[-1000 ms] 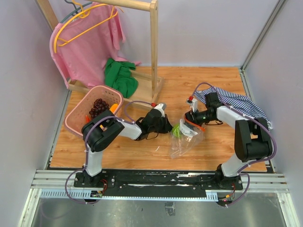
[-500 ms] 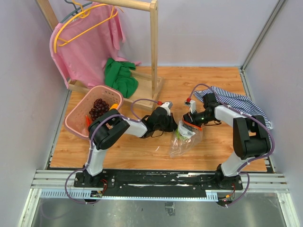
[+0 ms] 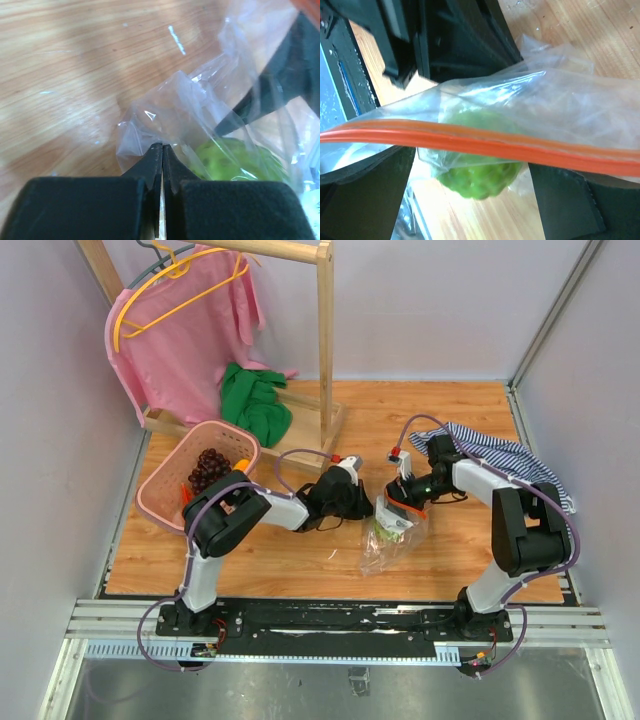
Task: Open the zip-top bag and remove the fake food
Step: Pick up the fake fruit from the zipper food storage bag.
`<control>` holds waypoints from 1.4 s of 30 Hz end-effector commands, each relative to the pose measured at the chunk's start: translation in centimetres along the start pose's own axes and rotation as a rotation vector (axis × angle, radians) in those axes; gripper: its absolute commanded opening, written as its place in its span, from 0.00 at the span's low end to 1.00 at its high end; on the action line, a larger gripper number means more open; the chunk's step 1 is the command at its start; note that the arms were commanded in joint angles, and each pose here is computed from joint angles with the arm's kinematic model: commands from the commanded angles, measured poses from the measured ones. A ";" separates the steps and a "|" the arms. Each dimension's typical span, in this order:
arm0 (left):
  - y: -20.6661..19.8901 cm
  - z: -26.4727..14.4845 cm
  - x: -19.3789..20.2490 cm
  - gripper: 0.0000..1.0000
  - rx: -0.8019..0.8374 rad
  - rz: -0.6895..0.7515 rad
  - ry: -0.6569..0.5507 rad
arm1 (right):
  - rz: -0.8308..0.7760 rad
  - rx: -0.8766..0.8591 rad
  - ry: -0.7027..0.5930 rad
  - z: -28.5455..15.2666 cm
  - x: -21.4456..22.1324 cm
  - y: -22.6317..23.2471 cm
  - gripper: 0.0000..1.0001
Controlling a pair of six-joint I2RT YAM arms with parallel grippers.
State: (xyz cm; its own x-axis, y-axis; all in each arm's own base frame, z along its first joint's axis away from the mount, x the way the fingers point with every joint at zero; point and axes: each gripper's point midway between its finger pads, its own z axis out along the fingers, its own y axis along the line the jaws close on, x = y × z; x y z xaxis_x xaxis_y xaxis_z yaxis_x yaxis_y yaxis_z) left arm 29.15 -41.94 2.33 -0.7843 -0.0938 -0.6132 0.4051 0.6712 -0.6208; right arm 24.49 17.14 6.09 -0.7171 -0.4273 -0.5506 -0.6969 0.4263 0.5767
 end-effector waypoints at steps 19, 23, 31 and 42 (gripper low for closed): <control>0.5 -8.2 -3.4 0.64 -0.021 -0.003 -0.103 | -0.058 -0.022 0.024 -0.4 0.2 0.6 0.92; -1.1 -9.9 -2.1 0.64 0.095 0.012 -0.081 | -0.053 -0.028 0.019 -0.5 0.1 0.6 0.91; -1.3 -9.3 0.6 0.62 0.191 0.077 0.003 | -0.042 -0.035 0.022 -0.4 0.2 0.7 0.91; -1.0 -5.2 1.7 0.42 0.176 0.082 0.066 | -0.039 -0.049 0.035 -0.3 0.4 0.7 0.91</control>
State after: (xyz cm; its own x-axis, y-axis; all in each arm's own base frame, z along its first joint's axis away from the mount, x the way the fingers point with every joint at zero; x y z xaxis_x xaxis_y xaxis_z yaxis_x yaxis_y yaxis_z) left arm 23.87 -37.66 3.99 -0.7991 0.0120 -0.6010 0.5065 0.5520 -0.6624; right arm 23.61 16.80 5.88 -0.6929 -0.4696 -0.5472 -0.7190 0.3929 0.5733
